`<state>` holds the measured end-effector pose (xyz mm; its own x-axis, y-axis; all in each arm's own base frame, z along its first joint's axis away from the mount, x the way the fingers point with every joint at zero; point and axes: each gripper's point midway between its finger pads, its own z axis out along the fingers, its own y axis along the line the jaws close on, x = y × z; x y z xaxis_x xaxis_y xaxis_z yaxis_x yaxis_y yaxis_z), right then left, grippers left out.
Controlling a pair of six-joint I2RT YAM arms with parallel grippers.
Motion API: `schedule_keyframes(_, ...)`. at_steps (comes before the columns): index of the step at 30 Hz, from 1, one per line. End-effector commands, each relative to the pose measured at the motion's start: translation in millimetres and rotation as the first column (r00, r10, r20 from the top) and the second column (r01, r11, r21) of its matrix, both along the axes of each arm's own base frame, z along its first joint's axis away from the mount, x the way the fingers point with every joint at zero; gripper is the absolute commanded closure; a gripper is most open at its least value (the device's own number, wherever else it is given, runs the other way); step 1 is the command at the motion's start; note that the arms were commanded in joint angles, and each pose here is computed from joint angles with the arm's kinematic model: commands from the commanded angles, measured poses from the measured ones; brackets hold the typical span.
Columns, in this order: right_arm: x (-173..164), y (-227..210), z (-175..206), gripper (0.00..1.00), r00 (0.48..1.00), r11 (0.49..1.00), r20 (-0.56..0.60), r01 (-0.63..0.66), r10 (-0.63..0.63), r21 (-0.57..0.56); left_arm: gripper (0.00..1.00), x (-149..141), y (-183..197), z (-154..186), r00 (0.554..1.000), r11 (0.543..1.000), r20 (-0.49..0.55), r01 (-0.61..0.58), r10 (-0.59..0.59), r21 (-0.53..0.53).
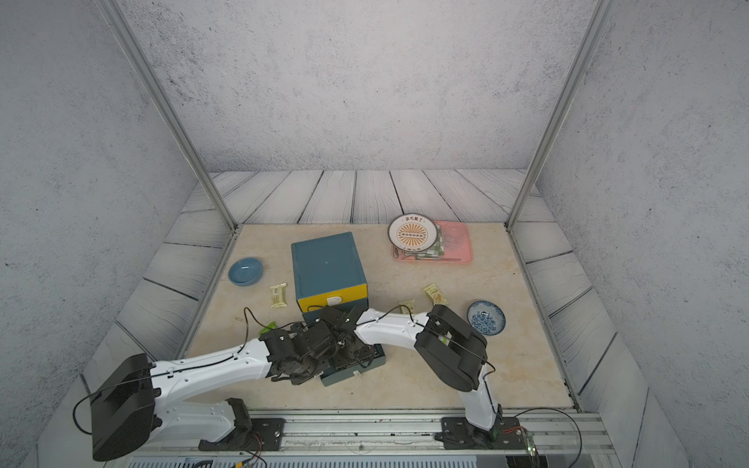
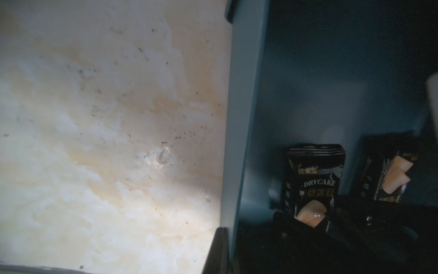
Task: Take the cookies out of the drawer
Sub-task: Pick up the cookie from the drawer.
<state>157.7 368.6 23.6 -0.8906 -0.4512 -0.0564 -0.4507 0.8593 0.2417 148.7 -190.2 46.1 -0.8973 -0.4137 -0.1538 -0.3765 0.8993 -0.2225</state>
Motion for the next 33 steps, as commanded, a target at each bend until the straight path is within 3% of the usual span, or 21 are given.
schedule_keyframes(1, -21, -7, -41, 0.47, 0.997, 0.993, -0.037, -0.065, 0.062, -0.095, 1.00, 7, -9, -15, 1.000, 0.999, 0.010, -0.026, 0.026, -0.045)
schedule_keyframes(4, -23, -9, -48, 0.57, 0.997, 0.993, -0.051, -0.056, 0.051, -0.100, 1.00, 11, -11, -7, 0.999, 0.999, 0.032, -0.016, 0.018, -0.043)
schedule_keyframes(9, -18, -4, -40, 0.64, 0.998, 0.994, -0.031, -0.060, 0.057, -0.088, 1.00, 9, -11, -10, 1.000, 0.999, 0.021, -0.013, 0.014, -0.042)
schedule_keyframes(22, 12, -11, 35, 0.72, 0.994, 1.000, 0.110, 0.012, -0.014, 0.015, 1.00, 3, 1, -16, 1.000, 1.000, 0.009, -0.023, 0.023, -0.017)
schedule_keyframes(33, 26, -40, 66, 0.73, 0.987, 0.994, 0.135, 0.085, -0.093, 0.063, 1.00, 2, 6, -17, 1.000, 1.000, 0.003, -0.020, 0.020, 0.003)
